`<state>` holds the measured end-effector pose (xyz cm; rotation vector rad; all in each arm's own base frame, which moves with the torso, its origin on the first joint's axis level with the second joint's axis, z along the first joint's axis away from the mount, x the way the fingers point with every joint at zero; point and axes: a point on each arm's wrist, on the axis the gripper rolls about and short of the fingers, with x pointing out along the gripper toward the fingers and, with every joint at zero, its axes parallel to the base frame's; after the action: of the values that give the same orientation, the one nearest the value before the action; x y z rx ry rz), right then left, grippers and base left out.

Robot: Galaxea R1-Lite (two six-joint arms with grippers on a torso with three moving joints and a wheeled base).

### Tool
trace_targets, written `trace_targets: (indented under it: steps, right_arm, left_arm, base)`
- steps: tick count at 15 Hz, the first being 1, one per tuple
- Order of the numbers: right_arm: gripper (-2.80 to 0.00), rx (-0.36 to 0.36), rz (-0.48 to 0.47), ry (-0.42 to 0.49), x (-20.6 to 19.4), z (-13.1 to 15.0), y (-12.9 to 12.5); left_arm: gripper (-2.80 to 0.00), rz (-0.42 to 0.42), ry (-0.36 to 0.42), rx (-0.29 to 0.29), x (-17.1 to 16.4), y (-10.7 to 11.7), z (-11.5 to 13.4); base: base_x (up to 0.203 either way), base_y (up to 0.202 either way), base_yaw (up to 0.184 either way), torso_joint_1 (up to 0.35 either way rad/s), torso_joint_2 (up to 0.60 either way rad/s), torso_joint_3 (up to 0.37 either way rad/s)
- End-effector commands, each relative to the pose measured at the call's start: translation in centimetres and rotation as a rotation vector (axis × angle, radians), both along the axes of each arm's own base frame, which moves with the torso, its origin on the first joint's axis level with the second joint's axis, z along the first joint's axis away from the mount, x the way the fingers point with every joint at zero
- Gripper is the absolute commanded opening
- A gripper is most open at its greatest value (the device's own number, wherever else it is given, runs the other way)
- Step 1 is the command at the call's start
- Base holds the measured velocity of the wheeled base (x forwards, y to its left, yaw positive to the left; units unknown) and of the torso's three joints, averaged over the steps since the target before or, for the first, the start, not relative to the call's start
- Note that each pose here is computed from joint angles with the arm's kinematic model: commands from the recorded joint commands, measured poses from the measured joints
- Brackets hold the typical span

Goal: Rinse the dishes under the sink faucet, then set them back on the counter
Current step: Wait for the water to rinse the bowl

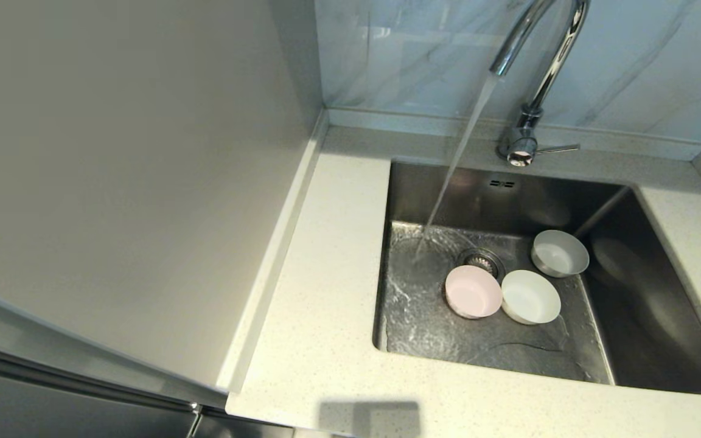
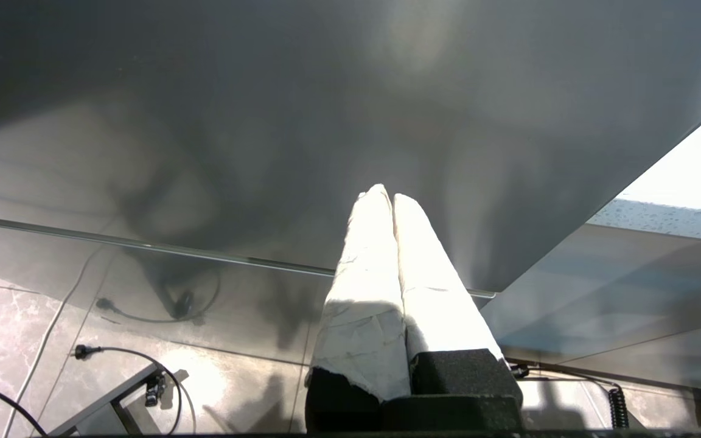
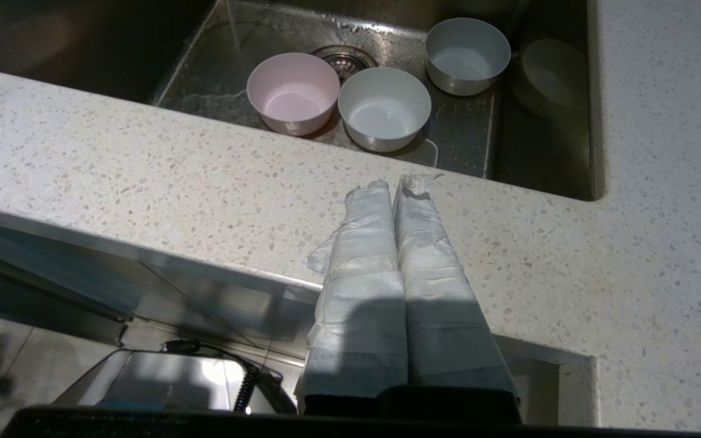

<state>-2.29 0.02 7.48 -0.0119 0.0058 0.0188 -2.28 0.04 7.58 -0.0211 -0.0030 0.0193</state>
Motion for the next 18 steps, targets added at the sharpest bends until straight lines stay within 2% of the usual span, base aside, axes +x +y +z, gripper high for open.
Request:
trace_targets:
  steps: [1,4,7,9,14,18]
  right_arm:
    - [-2.8,0.0,0.002,0.011,0.1,0.0,0.0]
    - [-2.8,0.001,-0.001,0.12,0.9,0.2,0.0]
    - [-2.8,0.004,-0.009,0.281,2.2,0.4,0.0]
    - [-2.8,0.004,-0.011,0.356,3.3,1.5,0.0]
    - [-2.8,0.05,-0.022,0.445,9.2,8.4,0.0]
    - [-2.8,0.081,-0.025,0.445,16.1,13.8,0.1]
  left_arm:
    - [-2.8,0.001,-0.003,0.0,0.0,0.0,0.0]
    - [-2.8,0.001,-0.003,0.0,0.0,0.0,0.0]
    - [-2.8,0.001,-0.003,0.0,0.0,0.0,0.0]
    - [-2.8,0.001,-0.003,0.0,0.0,0.0,0.0]
    - [-2.8,0.001,-0.003,0.0,0.0,0.0,0.0]
    - [-2.8,0.001,-0.003,0.0,0.0,0.0,0.0]
  base:
    - [0.0,0.0,0.0,0.0,0.0,0.0]
    - [0.0,0.0,0.0,0.0,0.0,0.0]
    - [0.0,0.0,0.0,0.0,0.0,0.0]
    - [0.0,0.0,0.0,0.0,0.0,0.0]
    - [0.0,0.0,0.0,0.0,0.0,0.0]
    - [0.0,0.0,0.0,0.0,0.0,0.0]
